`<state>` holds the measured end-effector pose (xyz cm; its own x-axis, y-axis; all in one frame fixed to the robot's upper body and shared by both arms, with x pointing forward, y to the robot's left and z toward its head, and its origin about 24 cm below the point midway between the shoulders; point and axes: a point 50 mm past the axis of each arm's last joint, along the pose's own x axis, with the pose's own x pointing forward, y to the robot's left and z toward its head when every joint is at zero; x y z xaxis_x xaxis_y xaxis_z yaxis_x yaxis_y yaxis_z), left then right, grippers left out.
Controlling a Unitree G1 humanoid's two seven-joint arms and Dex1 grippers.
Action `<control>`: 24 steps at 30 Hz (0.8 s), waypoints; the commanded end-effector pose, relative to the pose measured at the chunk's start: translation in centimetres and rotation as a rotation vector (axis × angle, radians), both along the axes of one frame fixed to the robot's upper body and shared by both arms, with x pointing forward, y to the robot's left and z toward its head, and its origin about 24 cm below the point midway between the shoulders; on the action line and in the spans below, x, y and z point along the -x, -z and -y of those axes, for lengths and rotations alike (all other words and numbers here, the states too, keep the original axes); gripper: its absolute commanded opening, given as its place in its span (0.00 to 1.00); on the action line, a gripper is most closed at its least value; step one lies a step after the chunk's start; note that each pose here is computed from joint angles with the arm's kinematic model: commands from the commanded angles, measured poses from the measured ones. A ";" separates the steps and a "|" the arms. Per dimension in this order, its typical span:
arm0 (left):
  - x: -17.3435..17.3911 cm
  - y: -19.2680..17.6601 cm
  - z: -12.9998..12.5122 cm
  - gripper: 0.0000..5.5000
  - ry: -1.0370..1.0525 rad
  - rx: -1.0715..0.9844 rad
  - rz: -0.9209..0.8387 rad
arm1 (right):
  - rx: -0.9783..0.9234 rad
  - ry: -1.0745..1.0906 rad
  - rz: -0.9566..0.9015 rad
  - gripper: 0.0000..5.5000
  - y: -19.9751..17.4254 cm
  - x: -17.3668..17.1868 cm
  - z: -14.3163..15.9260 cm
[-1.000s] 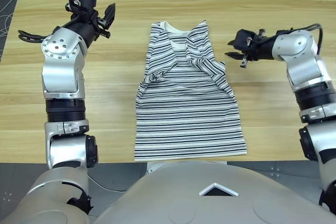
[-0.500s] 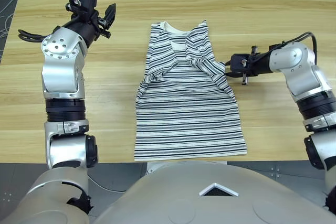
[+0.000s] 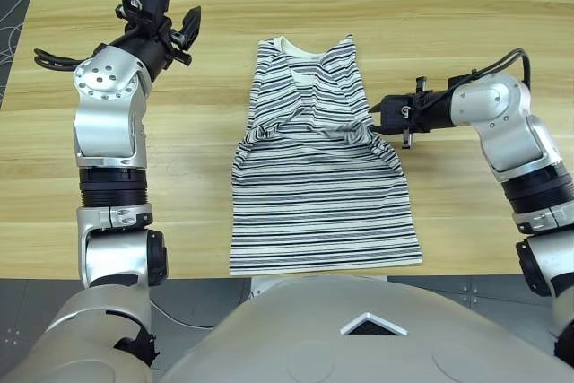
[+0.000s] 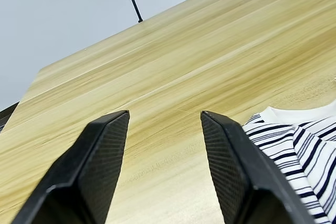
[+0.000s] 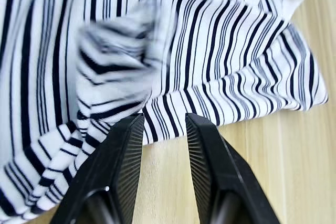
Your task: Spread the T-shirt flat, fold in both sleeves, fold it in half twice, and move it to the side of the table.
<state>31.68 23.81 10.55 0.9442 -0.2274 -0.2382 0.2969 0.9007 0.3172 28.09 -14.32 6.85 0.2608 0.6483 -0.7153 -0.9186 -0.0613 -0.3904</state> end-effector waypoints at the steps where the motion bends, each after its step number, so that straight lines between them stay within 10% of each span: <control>1: -0.2 -0.3 0.4 0.46 0.005 -0.003 0.004 | -0.005 -0.021 -0.012 0.26 -0.4 0.7 -0.3; 7: 0.1 0.1 1.1 0.46 0.089 -0.032 0.013 | -0.034 0.051 0.018 0.26 -1.8 0.0 1.0; 14: 9.1 2.0 1.0 0.46 1.032 -1.009 0.104 | 0.144 -0.125 0.256 0.26 -4.8 2.5 9.5; 24: 14.2 -1.8 2.7 0.46 1.615 -1.278 0.216 | 0.242 -0.547 0.302 0.36 -3.0 8.0 11.2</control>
<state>17.54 20.86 12.32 0.1473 -0.5426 -0.8269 0.3714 -0.7445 0.5547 20.21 -24.66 9.87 0.1531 0.5964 -0.7880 -0.6283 -0.5567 -0.5434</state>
